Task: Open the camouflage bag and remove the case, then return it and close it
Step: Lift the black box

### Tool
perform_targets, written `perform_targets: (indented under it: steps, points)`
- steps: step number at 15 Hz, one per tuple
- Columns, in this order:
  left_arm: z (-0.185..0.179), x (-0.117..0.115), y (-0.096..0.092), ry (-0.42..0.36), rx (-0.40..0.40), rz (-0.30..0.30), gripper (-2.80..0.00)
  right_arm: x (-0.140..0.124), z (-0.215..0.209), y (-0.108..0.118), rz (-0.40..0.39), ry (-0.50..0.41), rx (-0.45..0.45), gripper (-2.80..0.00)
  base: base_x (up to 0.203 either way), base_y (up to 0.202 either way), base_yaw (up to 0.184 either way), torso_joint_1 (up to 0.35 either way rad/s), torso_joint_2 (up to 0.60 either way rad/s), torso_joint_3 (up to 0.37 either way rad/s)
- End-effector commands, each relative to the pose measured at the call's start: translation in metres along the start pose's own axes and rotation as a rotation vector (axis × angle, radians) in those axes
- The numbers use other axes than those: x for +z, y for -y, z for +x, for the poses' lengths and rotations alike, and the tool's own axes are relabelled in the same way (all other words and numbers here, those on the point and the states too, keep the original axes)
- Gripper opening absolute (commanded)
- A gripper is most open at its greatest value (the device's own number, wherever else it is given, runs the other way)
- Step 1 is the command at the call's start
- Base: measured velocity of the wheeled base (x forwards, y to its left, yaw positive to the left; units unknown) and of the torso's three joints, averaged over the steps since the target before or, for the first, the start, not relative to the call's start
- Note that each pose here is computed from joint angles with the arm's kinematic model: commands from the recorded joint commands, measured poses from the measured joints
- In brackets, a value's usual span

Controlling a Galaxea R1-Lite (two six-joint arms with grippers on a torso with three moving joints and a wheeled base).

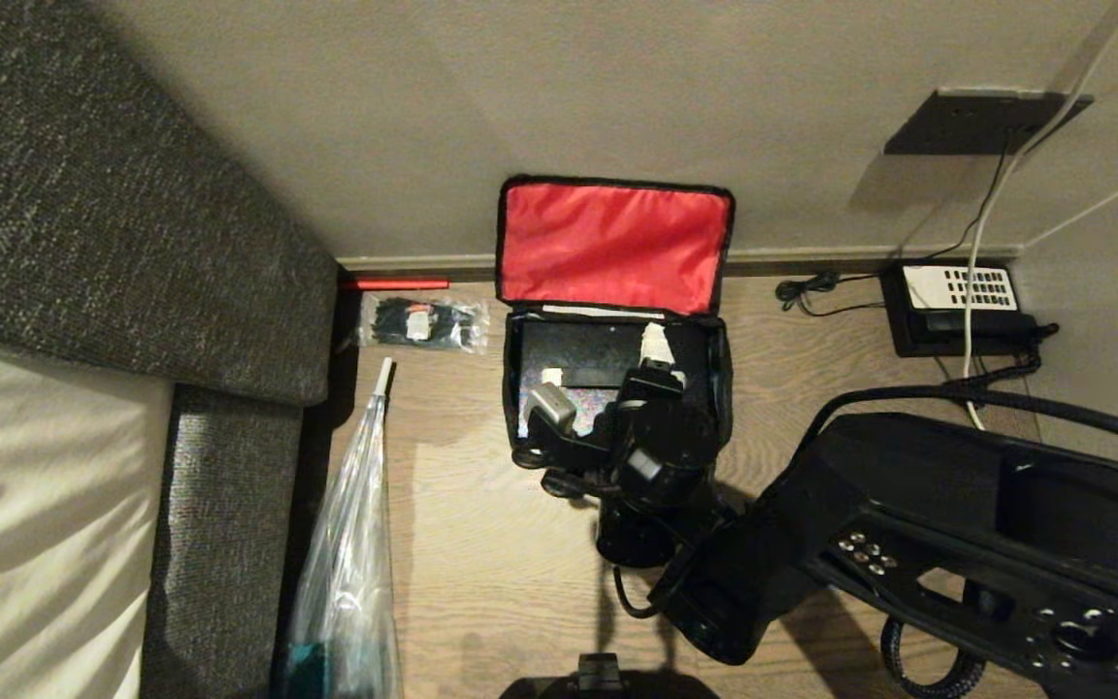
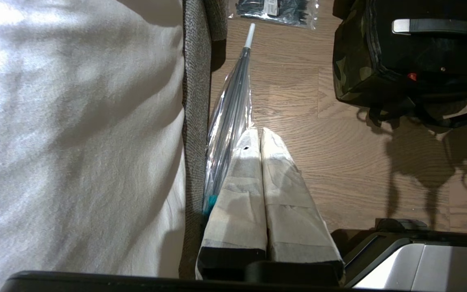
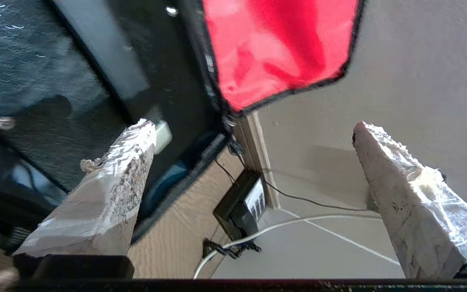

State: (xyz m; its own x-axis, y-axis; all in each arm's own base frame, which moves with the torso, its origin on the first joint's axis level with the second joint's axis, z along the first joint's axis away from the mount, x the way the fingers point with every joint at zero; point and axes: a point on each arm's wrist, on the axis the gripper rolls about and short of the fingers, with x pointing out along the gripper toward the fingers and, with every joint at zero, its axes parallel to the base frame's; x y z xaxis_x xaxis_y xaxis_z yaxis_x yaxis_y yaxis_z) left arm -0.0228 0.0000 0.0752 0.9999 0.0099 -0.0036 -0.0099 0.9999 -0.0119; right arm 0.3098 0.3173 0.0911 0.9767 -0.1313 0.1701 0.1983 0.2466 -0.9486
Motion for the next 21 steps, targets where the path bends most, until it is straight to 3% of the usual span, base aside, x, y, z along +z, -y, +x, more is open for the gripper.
perform_targets:
  steps: [1, 6, 10, 13, 21]
  points:
    - [0.000, -0.001, 0.000, -0.001, 0.001, 0.000, -2.80, -0.004, 0.001, -0.026, -0.054, 0.014, 0.022, 0.00, 0.000, 0.000, 0.000, 0.000, 0.00, 0.000]
    - [0.000, -0.001, 0.000, 0.001, 0.001, 0.000, -2.80, -0.008, 0.033, -0.053, -0.096, 0.083, -0.010, 0.00, 0.000, 0.000, 0.000, 0.000, 0.00, 0.000]
    - [0.000, -0.001, 0.000, 0.000, 0.001, 0.000, -2.80, -0.015, 0.071, -0.049, -0.120, 0.095, -0.071, 0.00, 0.000, 0.000, 0.000, 0.000, 0.00, 0.000]
    - [0.000, -0.001, 0.000, 0.000, 0.001, 0.000, -2.80, -0.023, 0.080, -0.063, -0.182, 0.076, -0.033, 0.00, 0.000, 0.000, 0.000, 0.000, 0.00, 0.000]
    - [0.000, 0.000, 0.000, 0.001, 0.002, 0.000, -2.80, -0.027, 0.055, -0.039, -0.236, 0.100, 0.047, 0.00, 0.000, 0.000, 0.000, 0.000, 0.00, 0.000]
